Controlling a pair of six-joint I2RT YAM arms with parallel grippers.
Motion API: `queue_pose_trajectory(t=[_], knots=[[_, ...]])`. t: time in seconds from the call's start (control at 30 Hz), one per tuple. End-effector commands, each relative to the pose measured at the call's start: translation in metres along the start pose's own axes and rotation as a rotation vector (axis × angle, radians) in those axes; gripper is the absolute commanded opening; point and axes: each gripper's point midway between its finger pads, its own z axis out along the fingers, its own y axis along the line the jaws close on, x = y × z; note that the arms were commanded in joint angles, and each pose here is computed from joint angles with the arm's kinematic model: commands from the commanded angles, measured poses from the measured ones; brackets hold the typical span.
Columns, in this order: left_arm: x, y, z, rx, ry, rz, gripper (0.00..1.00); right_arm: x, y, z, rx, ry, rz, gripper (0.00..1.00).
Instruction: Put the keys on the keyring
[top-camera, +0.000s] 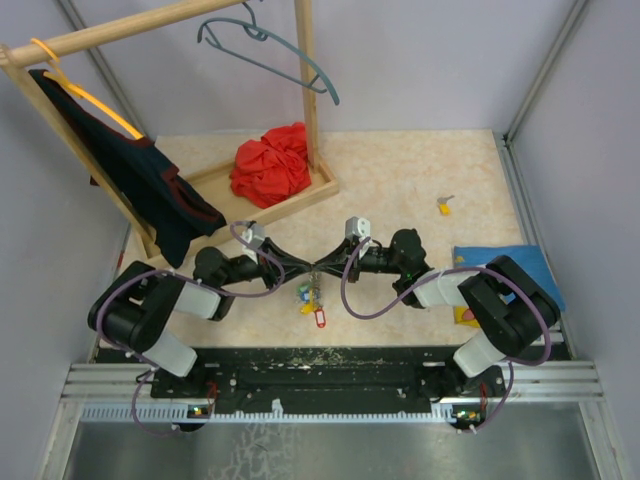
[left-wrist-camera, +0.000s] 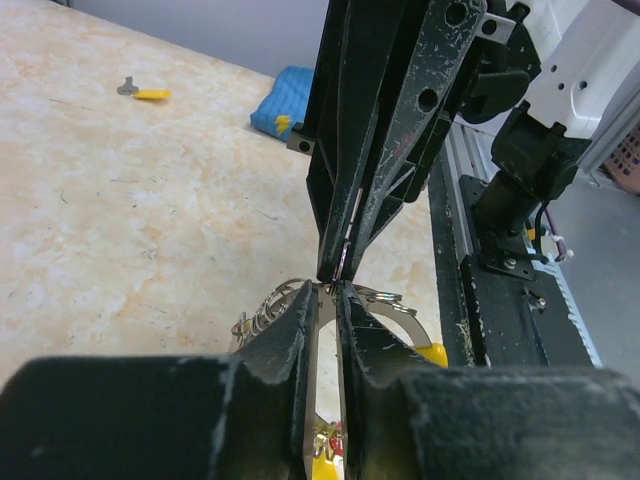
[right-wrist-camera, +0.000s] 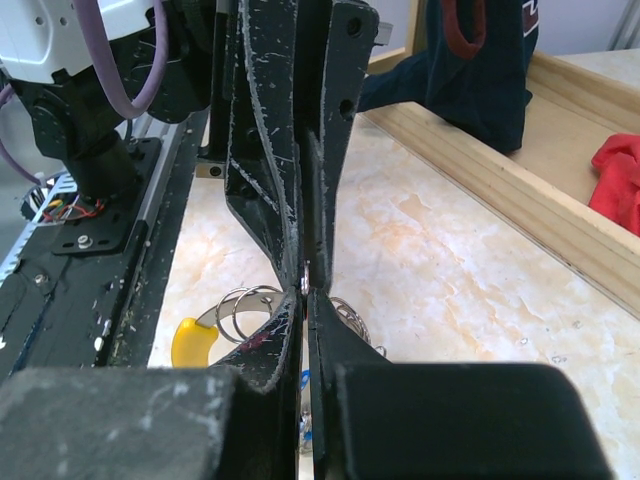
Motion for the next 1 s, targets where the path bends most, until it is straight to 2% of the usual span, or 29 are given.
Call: queue_pose_trajectory(t=[0.0,0.07,0.2,0.33,0.43,0.67,0.97], knots=[[-0.030,-0.014,0.007,0.081,-0.095,0.155,0.12,-0.021,0.003,0.006,-0.043,-0.056,-0.067,0.00],[-0.032,-0.016,0.007,0.084,-0.100,0.163,0.01,-0.020,0.003,0.007,-0.043,-0.054,-0.069,0.00],[-0.034,-0.015,0.006,0.075,-0.089,0.183,0.01,-0.015,0.001,0.005,-0.028,-0.037,-0.070,0.01],[-0.028,-0.008,0.002,0.017,-0.032,0.189,0.01,-0.006,-0.004,0.001,0.006,0.016,-0.065,0.17],[-0.025,-0.005,-0.001,-0.046,0.026,0.226,0.01,-0.005,-0.007,-0.004,0.035,0.048,-0.073,0.23],[-0.003,0.012,0.003,-0.219,0.292,0.328,0.01,-0.001,-0.015,-0.025,0.133,0.144,-0.118,0.26],[0.006,0.014,0.011,-0.208,0.384,0.348,0.01,-0.019,-0.018,-0.045,0.206,0.226,-0.242,0.27]])
